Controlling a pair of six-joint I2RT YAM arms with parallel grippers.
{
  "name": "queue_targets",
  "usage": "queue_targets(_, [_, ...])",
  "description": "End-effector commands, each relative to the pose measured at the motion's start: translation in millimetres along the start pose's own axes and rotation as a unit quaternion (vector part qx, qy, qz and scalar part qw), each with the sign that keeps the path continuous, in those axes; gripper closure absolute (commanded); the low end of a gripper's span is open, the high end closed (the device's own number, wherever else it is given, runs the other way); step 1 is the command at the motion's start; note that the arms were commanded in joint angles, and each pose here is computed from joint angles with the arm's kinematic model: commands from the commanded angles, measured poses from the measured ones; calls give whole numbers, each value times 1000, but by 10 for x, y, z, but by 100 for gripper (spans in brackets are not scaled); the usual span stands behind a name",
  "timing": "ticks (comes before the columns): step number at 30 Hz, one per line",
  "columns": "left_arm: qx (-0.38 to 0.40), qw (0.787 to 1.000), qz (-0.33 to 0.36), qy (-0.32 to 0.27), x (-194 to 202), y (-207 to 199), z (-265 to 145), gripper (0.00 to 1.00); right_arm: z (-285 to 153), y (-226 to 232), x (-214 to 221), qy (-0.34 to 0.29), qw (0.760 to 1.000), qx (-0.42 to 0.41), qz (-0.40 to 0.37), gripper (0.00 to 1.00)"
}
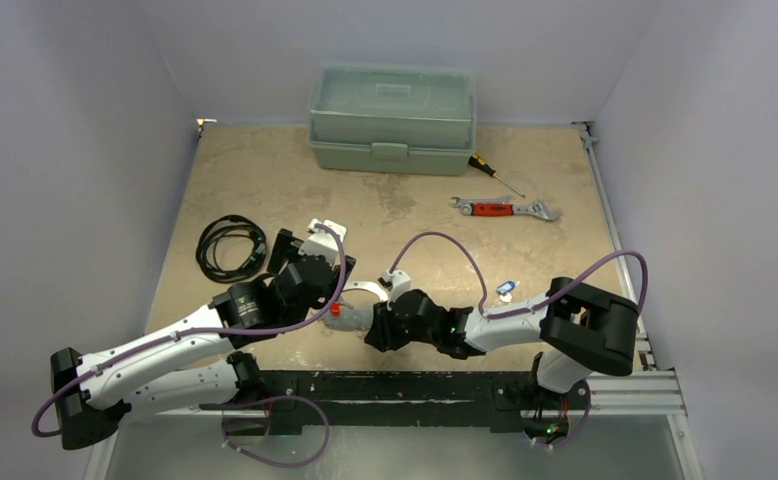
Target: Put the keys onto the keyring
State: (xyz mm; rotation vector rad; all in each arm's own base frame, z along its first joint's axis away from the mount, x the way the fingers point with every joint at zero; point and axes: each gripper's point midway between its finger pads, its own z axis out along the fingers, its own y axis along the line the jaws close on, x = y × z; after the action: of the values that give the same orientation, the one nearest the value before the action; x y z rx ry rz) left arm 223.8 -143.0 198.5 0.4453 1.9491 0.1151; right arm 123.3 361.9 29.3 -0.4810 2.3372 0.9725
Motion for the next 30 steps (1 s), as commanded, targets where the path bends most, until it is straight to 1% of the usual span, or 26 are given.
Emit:
queue_targets(1, [-1, 1000, -3, -7, -70, 14, -1, 5, 5, 154, -278, -42, 999, -11, -1, 66])
queue_targets(17, [0, 1000, 0, -5, -63, -2, 10, 6, 38, 164, -322, -46, 999, -7, -8, 70])
queue_targets(30, [1, 1000, 2, -3, -59, -14, 15, 6, 66, 124, -356, -52, 999, 8, -11, 70])
